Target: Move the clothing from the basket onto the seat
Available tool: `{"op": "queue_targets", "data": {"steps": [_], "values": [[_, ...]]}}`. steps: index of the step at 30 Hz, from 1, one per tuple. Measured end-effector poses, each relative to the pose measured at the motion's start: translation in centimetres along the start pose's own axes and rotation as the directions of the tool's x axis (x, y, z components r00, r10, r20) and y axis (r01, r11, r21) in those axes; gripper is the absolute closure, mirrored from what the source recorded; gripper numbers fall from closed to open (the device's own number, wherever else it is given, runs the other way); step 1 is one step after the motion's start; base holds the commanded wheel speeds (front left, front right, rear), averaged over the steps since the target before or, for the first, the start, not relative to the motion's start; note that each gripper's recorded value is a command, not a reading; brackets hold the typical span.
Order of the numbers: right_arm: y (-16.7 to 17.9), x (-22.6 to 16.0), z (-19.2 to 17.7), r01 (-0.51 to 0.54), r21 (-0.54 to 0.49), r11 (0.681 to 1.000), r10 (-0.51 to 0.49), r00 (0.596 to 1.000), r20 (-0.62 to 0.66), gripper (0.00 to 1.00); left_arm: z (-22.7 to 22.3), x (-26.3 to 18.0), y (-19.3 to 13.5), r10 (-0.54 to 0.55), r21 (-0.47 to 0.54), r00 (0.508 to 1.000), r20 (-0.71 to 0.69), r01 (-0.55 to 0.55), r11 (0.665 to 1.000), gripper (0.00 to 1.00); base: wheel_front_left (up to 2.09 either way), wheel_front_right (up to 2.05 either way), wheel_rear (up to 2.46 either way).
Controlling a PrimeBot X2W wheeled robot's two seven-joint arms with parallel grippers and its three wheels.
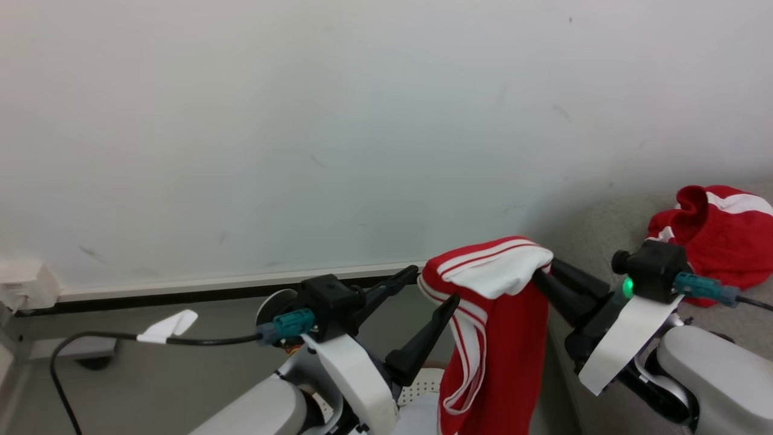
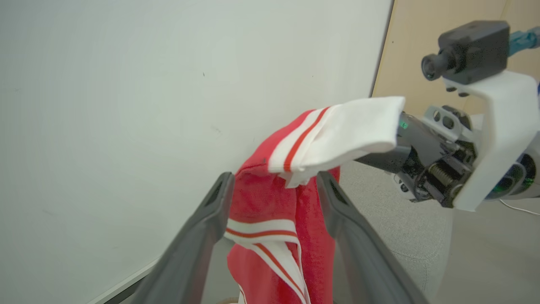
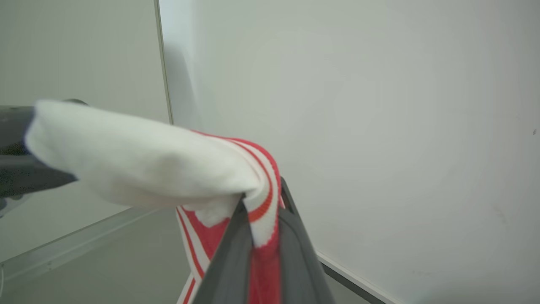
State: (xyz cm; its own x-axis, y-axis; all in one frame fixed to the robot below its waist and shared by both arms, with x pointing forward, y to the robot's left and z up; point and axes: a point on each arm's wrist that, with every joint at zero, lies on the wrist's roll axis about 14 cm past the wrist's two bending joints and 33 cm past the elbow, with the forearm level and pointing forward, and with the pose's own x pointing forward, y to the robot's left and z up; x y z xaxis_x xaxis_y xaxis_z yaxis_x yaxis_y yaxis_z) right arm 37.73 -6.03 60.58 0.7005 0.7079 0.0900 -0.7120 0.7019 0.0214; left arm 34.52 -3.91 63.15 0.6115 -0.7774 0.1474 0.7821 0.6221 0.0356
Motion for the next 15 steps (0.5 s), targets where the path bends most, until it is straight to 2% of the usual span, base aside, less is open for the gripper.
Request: {"op": "queue_targets", "data": {"steps": [7,15], "values": [[-4.8,-3.3,2.3,0.161,-0.032,0.986,-0.159,0.985,0.064,1.0,-2.3,1.8,-1.4,-0.062,-0.039,0.998,-0.029,0.061,0.997,0.0,0.0,0.0,0.0],[-8.6,-8.0,3.6,0.319,-0.071,0.945,-0.311,0.945,0.1,1.0,-4.0,4.1,-4.1,-0.171,-0.079,0.985,-0.039,0.167,0.983,0.0,0.0,0.0,0.0]]}}
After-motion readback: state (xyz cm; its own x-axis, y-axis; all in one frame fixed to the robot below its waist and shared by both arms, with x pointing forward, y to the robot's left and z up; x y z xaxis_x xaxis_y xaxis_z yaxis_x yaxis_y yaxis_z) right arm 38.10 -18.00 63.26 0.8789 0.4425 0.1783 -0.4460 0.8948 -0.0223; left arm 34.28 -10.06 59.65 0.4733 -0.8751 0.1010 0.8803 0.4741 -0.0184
